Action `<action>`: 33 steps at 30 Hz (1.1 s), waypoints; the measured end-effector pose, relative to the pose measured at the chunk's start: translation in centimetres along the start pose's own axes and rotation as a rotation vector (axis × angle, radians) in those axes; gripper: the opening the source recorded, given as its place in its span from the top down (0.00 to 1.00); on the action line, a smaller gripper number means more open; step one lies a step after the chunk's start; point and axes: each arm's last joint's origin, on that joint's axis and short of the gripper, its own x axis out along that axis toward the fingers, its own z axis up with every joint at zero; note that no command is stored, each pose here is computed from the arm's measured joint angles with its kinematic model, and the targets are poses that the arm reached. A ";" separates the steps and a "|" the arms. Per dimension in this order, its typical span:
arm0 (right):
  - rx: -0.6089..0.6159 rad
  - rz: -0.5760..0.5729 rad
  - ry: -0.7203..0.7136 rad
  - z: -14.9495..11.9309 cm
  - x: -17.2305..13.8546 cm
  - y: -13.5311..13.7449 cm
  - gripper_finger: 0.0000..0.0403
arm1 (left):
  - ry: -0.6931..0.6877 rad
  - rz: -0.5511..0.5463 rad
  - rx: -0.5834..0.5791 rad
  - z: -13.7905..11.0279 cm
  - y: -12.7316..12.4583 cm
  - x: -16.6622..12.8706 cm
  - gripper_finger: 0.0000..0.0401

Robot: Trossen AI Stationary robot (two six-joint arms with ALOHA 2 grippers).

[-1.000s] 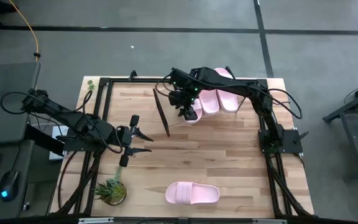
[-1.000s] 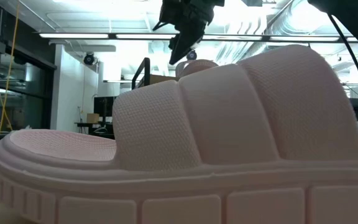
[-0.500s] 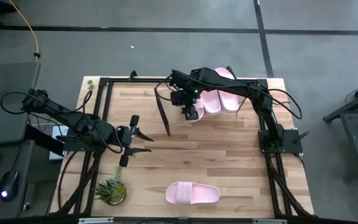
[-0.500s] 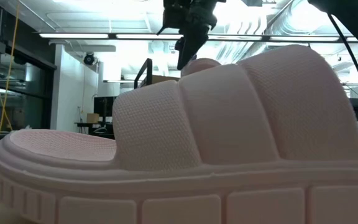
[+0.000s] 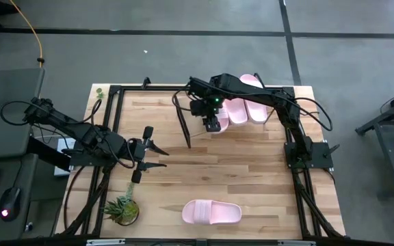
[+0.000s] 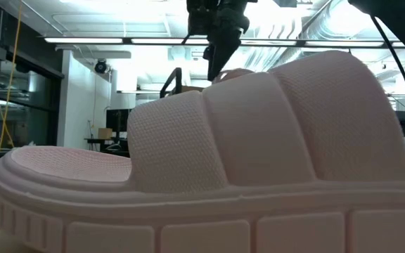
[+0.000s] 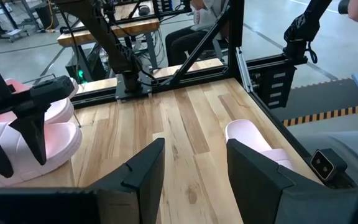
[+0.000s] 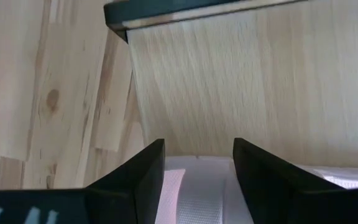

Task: Pick and place slides into the shelf
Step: Put the pink slide on the shelf

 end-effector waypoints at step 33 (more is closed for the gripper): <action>-0.085 0.215 -0.174 2.4 2.0 3.4 0.54 | -0.001 0.000 -0.003 0.0 0.0 0.0 0.61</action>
